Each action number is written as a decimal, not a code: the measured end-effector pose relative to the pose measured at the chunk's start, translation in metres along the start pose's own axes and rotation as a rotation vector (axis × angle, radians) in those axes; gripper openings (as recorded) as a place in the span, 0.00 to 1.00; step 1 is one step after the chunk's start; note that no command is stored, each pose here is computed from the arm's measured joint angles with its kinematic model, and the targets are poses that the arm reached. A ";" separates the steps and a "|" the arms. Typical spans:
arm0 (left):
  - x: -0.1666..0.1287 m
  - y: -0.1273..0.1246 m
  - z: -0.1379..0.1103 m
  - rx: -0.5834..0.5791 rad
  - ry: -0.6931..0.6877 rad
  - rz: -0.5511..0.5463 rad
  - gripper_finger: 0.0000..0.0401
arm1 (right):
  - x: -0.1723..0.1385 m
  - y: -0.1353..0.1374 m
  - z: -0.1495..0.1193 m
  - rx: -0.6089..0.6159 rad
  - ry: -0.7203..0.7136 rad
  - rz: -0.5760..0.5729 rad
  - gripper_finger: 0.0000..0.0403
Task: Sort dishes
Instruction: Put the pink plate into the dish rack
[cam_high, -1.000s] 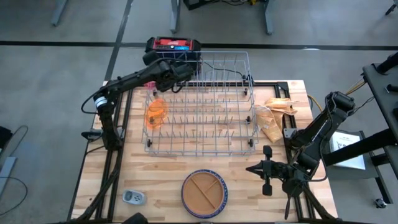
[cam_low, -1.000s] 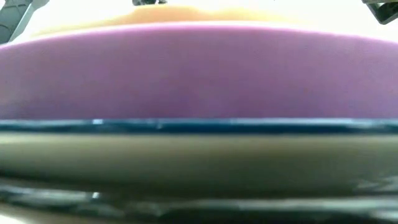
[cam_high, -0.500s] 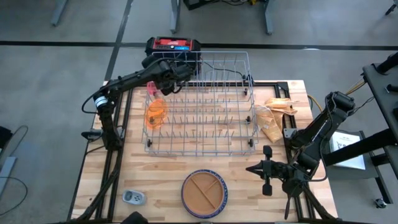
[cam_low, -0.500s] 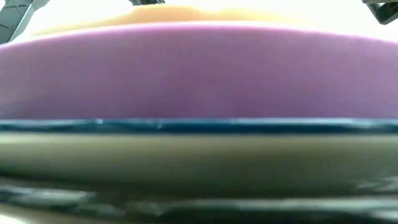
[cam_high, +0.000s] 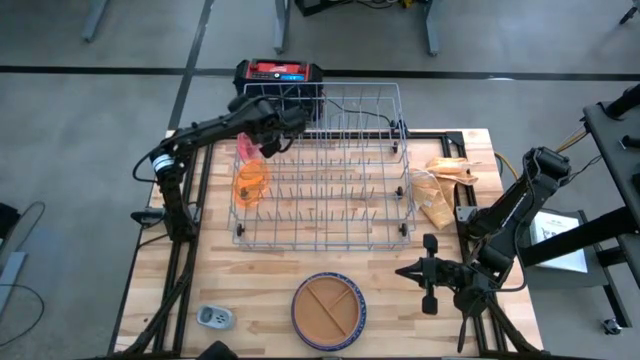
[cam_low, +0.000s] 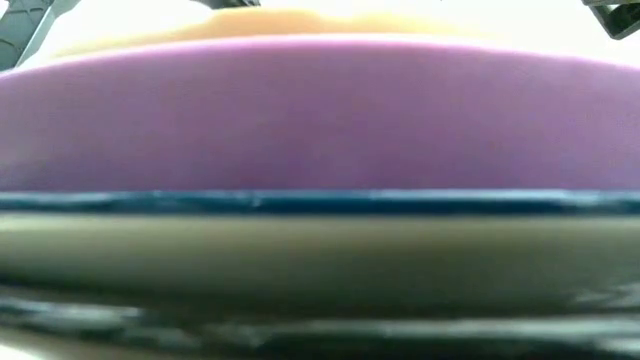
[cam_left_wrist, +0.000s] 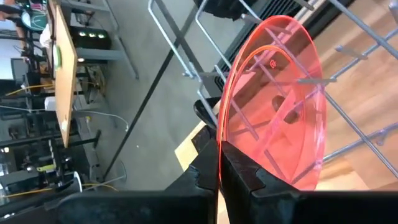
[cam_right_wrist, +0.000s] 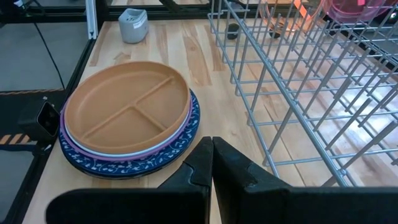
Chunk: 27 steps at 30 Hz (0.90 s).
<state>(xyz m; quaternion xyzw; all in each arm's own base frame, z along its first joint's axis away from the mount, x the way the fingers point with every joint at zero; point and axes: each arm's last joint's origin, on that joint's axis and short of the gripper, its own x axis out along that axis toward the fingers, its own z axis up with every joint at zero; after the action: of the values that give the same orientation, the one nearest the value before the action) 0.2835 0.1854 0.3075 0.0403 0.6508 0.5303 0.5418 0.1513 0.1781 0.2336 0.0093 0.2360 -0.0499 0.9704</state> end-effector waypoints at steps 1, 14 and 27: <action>0.002 -0.002 0.000 0.002 0.003 0.000 0.00 | 0.000 0.000 0.000 0.000 0.000 0.001 0.00; 0.015 -0.016 -0.006 0.030 0.045 -0.021 0.00 | 0.000 0.000 0.000 0.011 0.000 0.000 0.00; 0.003 -0.005 0.001 -0.017 0.002 -0.053 0.09 | 0.000 0.000 0.000 0.013 0.000 0.001 0.00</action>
<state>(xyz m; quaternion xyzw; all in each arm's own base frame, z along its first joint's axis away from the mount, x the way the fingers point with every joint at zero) 0.2859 0.1860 0.3019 0.0181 0.6477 0.5214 0.5553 0.1512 0.1782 0.2336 0.0156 0.2358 -0.0506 0.9704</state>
